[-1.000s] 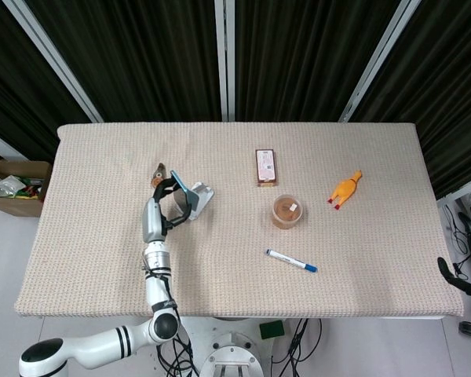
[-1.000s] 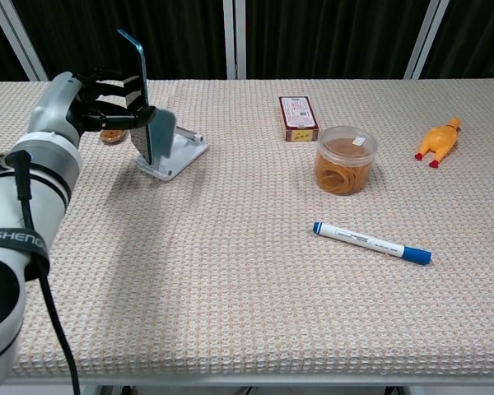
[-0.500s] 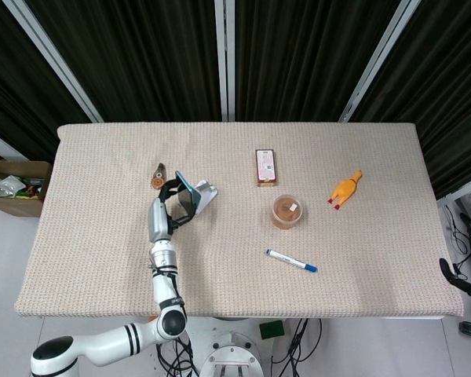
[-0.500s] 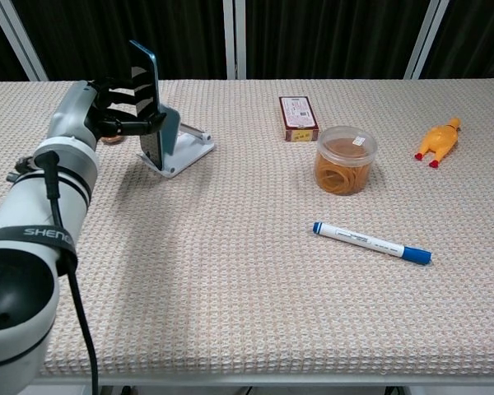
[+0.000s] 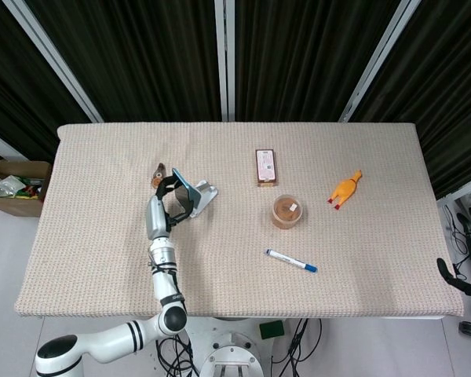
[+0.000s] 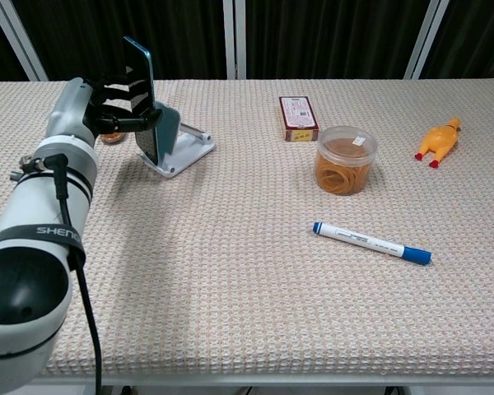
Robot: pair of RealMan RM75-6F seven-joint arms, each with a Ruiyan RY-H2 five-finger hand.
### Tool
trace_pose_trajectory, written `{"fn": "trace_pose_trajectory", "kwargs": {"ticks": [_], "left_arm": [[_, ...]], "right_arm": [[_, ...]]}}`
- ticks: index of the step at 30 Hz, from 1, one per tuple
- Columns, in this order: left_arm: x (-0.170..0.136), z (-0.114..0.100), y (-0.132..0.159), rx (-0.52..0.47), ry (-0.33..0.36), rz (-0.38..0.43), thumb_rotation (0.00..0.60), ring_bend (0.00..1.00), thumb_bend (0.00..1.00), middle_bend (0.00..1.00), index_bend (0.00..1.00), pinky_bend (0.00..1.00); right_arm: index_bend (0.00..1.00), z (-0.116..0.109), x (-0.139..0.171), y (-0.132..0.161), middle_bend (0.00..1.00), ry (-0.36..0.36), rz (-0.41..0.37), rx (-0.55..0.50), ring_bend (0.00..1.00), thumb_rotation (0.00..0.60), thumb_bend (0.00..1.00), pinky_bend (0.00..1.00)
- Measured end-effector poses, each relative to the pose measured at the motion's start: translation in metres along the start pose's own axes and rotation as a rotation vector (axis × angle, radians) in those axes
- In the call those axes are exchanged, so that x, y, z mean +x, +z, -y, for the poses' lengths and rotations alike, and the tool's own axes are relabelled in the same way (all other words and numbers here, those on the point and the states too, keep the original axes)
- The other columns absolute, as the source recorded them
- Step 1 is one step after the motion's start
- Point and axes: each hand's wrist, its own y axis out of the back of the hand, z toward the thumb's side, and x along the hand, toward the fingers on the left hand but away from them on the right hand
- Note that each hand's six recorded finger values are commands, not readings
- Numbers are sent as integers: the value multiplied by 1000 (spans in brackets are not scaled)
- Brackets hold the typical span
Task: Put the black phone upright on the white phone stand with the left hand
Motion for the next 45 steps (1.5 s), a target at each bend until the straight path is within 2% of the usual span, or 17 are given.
{"fn": "trace_pose_trajectory", "kwargs": {"ticks": [20,28,30,33,37,39,45], "left_arm": [[-2,3,-6,6,-15,-13,600,348,310,716,587,209],[-5,9,-12,36,-49,-8,600,348,308,665,554,209],[-6,10,-12,40,-54,-4,600,347,307,645,517,209],[-6,11,-12,47,-67,4,600,325,298,532,361,209],[-8,15,-11,63,-92,27,600,224,281,312,151,206],[-9,17,-11,67,-111,47,600,171,270,202,102,204],[-10,18,-8,74,-128,86,600,94,262,74,41,191]], "right_arm": [[0,4,-1,-1,0,12,5,3,0,600,336,0],[0,5,0,-1,0,15,7,5,0,600,336,0],[0,5,0,-1,0,16,8,5,0,600,337,0],[0,5,0,-2,0,16,10,6,0,600,337,0],[0,5,0,-3,0,17,14,6,0,600,337,0],[0,6,0,-3,0,18,14,6,0,600,338,0],[0,5,0,-4,0,13,18,6,0,600,338,0]]}}
